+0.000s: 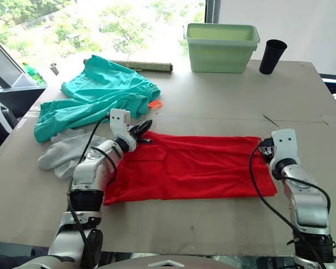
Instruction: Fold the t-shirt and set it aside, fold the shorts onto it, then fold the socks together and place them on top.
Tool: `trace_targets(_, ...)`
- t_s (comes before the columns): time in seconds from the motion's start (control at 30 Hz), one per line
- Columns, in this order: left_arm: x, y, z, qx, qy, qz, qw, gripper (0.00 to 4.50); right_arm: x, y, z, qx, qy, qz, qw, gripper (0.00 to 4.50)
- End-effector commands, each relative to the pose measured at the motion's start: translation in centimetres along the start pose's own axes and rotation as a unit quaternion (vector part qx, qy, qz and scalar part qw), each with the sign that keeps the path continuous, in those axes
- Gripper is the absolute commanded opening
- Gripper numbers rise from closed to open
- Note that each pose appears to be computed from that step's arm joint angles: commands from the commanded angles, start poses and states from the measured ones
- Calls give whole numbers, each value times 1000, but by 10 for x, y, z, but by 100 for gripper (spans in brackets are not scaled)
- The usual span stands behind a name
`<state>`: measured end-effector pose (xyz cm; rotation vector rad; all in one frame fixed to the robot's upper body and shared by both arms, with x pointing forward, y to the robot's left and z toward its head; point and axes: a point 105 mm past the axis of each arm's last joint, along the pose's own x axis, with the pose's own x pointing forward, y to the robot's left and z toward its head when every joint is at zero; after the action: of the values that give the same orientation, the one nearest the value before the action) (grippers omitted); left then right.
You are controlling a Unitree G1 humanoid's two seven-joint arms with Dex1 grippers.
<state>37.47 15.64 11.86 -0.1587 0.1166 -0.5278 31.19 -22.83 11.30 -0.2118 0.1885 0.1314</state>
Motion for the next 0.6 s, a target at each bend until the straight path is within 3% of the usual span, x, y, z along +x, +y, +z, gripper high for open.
trace_targets(0.03,-12,-10,35,64,37,-126,989,103,-14,23,45,-33,-4,183,983,441)
trace_targets(0.1,-20,-8,34,101,102,-190,971,207,-18,33,45,-64,54,270,959,450)
trace_targets(0.17,-25,-2,33,150,155,-232,949,292,-13,32,38,-109,111,313,937,450)
trace_targets(0.33,-27,23,25,243,272,-278,889,292,24,8,22,-190,201,299,913,450)
trace_targets(0.4,-30,34,14,301,325,-284,850,292,32,7,18,-199,228,308,902,450)
trace_targets(0.53,-13,54,1,389,374,-230,810,292,45,3,7,-260,277,303,874,450)
trace_targets(0.57,-13,56,-4,402,390,-233,795,299,47,2,4,-276,287,300,867,395)
trace_targets(0.6,-14,55,-8,401,402,-242,787,299,47,1,2,-289,297,300,859,372)
